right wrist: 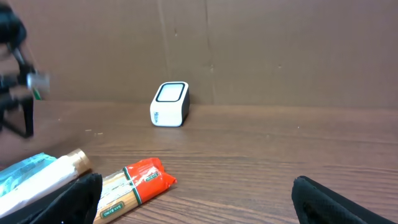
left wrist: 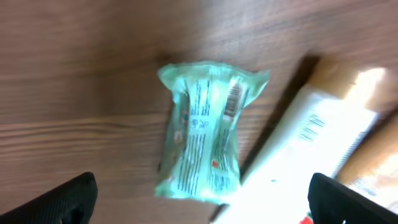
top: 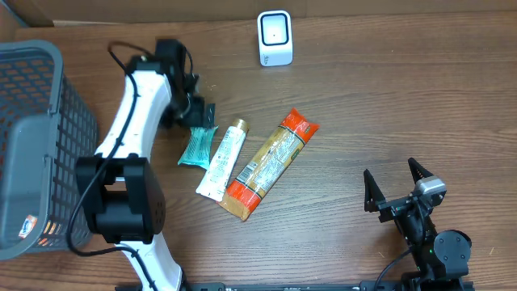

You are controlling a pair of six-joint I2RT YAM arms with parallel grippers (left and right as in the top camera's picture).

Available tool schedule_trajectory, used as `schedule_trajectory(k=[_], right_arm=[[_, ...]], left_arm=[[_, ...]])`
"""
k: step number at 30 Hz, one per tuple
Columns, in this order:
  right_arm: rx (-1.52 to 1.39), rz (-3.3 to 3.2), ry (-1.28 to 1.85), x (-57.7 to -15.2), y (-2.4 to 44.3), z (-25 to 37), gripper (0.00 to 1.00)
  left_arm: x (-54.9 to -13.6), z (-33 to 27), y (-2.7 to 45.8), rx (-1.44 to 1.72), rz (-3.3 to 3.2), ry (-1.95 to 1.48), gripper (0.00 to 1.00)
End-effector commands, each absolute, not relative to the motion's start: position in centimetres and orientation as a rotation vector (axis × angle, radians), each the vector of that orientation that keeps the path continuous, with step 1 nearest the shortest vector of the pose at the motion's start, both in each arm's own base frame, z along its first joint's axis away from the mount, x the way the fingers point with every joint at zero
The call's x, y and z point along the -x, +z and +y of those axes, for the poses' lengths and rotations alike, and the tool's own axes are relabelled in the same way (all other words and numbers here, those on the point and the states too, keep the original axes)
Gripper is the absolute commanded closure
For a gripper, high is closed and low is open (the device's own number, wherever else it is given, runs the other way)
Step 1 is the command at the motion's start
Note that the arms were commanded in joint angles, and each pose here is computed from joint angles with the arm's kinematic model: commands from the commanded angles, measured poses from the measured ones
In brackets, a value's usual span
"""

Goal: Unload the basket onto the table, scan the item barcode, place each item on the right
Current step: 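Carry the green packet out and set it beside the white tube, then move the left gripper back down into the basket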

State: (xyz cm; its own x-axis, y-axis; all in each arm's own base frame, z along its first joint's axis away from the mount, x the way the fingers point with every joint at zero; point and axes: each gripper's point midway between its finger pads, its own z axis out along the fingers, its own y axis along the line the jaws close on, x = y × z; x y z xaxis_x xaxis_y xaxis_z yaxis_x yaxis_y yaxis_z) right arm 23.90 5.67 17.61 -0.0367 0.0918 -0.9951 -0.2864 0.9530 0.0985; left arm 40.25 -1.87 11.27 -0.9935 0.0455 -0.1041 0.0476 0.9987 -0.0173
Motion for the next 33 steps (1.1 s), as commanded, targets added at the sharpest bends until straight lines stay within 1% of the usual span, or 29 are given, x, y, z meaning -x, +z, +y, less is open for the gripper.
schedule_trajectory(k=[1, 5, 8, 9, 11, 14, 16, 19, 21, 25, 29, 33], right_arm=[[0.154, 1.577, 0.311, -23.9, 17.4, 5.8, 0.00], [0.154, 1.577, 0.311, -23.9, 17.4, 5.8, 0.00], [0.154, 1.576, 0.311, -23.9, 17.4, 5.8, 0.00], [0.154, 1.576, 0.311, -23.9, 17.4, 5.8, 0.00], [0.154, 1.576, 0.311, -23.9, 17.4, 5.8, 0.00], [0.154, 1.576, 0.311, -23.9, 17.4, 5.8, 0.00], [0.154, 1.576, 0.311, -23.9, 17.4, 5.8, 0.00], [0.154, 1.577, 0.311, -23.9, 17.4, 5.8, 0.00], [0.154, 1.576, 0.311, -23.9, 17.4, 5.8, 0.00], [0.154, 1.576, 0.311, -23.9, 17.4, 5.8, 0.00], [0.154, 1.577, 0.311, -23.9, 17.4, 5.8, 0.00], [0.154, 1.576, 0.311, -23.9, 17.4, 5.8, 0.00]], left_arm=[[-42.9, -1.6, 18.1, 0.039, 2.883, -0.039, 0.02], [-43.3, -0.9, 26.1, 0.116, 2.736, -0.038, 0.00], [-42.2, 1.8, 30.9, 0.434, 2.618, -0.034, 0.00], [-41.8, 2.8, 32.2, 0.521, 2.576, -0.066, 0.00], [-40.9, 4.6, 34.2, 0.586, 2.522, -0.137, 0.00], [-38.6, 9.0, 36.0, 0.718, 2.456, -0.164, 0.00], [-37.1, 12.0, 36.9, 0.803, 2.401, -0.146, 0.00], [-34.4, 16.4, 38.1, 1.016, 2.278, -0.136, 0.00], [-32.6, 18.8, 38.9, 1.097, 2.211, -0.142, 0.00], [-28.8, 23.6, 39.2, 1.235, 2.122, -0.047, 0.00], [-25.9, 27.0, 37.3, 1.405, 2.095, -0.008, 0.00], [-23.6, 28.7, 33.3, 1.575, 2.142, -0.025, 0.00]])
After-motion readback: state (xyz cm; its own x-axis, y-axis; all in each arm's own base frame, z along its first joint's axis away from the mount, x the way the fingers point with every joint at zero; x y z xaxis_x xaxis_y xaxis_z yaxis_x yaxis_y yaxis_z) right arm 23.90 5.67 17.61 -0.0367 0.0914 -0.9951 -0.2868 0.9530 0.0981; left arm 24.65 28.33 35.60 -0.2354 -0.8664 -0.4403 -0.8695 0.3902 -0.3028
